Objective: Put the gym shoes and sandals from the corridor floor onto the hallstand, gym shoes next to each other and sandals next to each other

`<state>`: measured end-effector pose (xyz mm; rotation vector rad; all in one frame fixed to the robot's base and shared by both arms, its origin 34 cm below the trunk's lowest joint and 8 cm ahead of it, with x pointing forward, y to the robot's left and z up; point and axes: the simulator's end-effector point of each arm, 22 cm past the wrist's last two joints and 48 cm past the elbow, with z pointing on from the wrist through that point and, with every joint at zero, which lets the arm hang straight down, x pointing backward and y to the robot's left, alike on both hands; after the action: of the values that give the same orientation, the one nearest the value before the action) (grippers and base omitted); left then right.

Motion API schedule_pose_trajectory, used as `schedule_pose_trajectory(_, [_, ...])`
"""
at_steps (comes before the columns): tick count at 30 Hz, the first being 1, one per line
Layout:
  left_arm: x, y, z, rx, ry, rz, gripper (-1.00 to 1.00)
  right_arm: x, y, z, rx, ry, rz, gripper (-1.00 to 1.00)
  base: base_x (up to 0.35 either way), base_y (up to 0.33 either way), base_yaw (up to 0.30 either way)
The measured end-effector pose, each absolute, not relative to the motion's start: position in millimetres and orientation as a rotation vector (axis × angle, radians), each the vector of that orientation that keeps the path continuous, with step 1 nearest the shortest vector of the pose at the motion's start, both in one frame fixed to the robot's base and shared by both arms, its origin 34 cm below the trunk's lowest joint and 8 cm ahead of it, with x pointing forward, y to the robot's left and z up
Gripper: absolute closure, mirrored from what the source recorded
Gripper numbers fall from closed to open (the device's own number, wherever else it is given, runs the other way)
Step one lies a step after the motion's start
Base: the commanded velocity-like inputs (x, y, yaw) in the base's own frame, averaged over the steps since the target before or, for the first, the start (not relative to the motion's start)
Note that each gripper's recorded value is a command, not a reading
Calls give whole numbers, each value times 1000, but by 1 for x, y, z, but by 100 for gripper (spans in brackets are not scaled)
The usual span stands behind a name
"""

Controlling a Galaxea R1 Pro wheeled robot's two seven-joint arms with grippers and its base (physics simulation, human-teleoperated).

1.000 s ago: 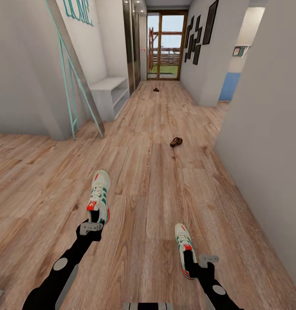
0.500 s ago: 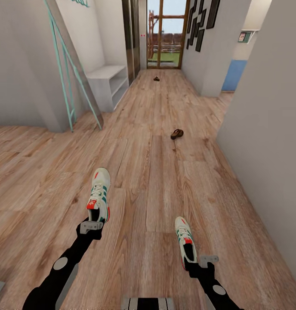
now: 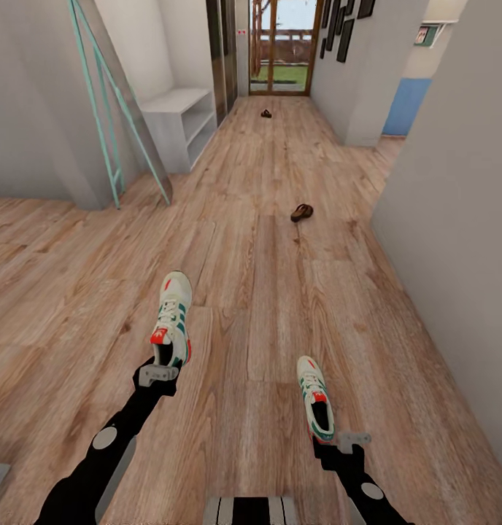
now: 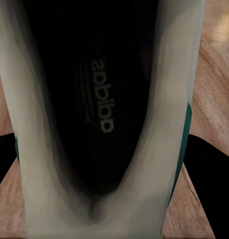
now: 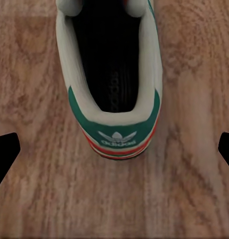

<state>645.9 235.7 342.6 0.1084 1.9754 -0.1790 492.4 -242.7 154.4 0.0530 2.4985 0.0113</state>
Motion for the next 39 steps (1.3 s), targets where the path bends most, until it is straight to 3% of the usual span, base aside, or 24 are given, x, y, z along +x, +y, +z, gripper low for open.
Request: schedule_pose_trajectory(39, [625,236,284,104,2080,-186,100,460,-244,117,59,2587,6,-100,30,0,0])
